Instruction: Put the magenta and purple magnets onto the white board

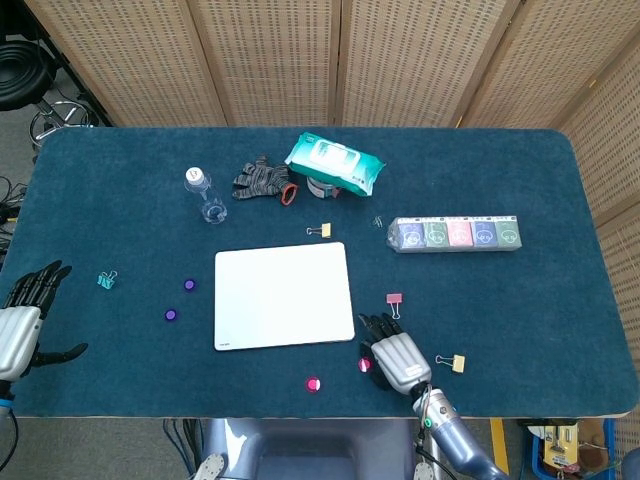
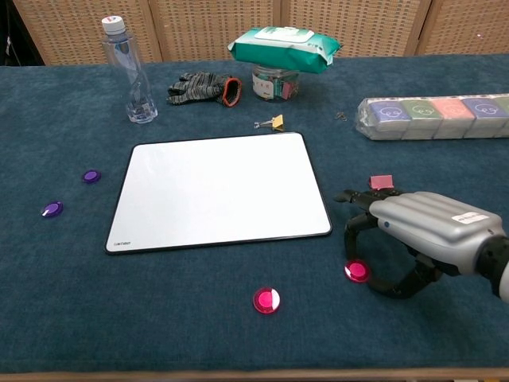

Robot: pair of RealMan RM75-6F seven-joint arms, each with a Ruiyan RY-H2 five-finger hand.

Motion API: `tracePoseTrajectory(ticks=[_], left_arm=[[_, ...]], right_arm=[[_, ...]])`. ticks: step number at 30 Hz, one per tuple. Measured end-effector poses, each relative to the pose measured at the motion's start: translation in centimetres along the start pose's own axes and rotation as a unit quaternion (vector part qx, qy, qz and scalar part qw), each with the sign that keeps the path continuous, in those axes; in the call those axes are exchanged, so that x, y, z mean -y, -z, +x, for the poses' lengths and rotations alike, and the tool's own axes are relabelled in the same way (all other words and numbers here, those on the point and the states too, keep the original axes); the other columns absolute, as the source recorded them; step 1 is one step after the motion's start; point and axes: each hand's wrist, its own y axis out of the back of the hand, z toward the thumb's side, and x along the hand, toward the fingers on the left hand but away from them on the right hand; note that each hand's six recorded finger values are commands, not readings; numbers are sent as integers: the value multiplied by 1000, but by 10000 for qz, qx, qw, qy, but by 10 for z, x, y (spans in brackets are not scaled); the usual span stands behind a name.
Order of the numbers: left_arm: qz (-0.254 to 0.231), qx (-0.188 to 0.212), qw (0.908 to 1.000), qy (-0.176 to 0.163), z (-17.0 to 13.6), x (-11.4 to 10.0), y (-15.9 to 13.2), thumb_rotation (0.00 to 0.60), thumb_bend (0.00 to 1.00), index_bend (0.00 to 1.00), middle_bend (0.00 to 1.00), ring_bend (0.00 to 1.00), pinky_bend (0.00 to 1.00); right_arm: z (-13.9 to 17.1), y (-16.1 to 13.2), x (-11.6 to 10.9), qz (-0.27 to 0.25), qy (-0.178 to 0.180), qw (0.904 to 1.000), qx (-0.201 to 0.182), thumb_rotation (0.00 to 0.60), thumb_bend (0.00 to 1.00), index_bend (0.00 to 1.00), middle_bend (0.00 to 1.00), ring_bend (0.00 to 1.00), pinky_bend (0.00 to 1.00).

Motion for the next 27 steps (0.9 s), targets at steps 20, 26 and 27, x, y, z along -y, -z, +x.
tracePoseTrajectory(ticks=[20,26,27], left_arm=[[-7,-21,10000,32,0,1,0,600,22,0,0,0,0],[-15,-21,10000,46,0,1,0,600,22,0,0,0,0],[-16,-24,10000,46,0,1,0,600,22,0,0,0,0]], right_arm=[[-6,-6,-27,-634,308,9975,35,600,388,570,0,0,0],[-24,-14,-47,-706,466,9964,19,600,388,565,0,0,0],[-29,-18,-51,-707,487,9963,2,600,389,565,0,0,0]])
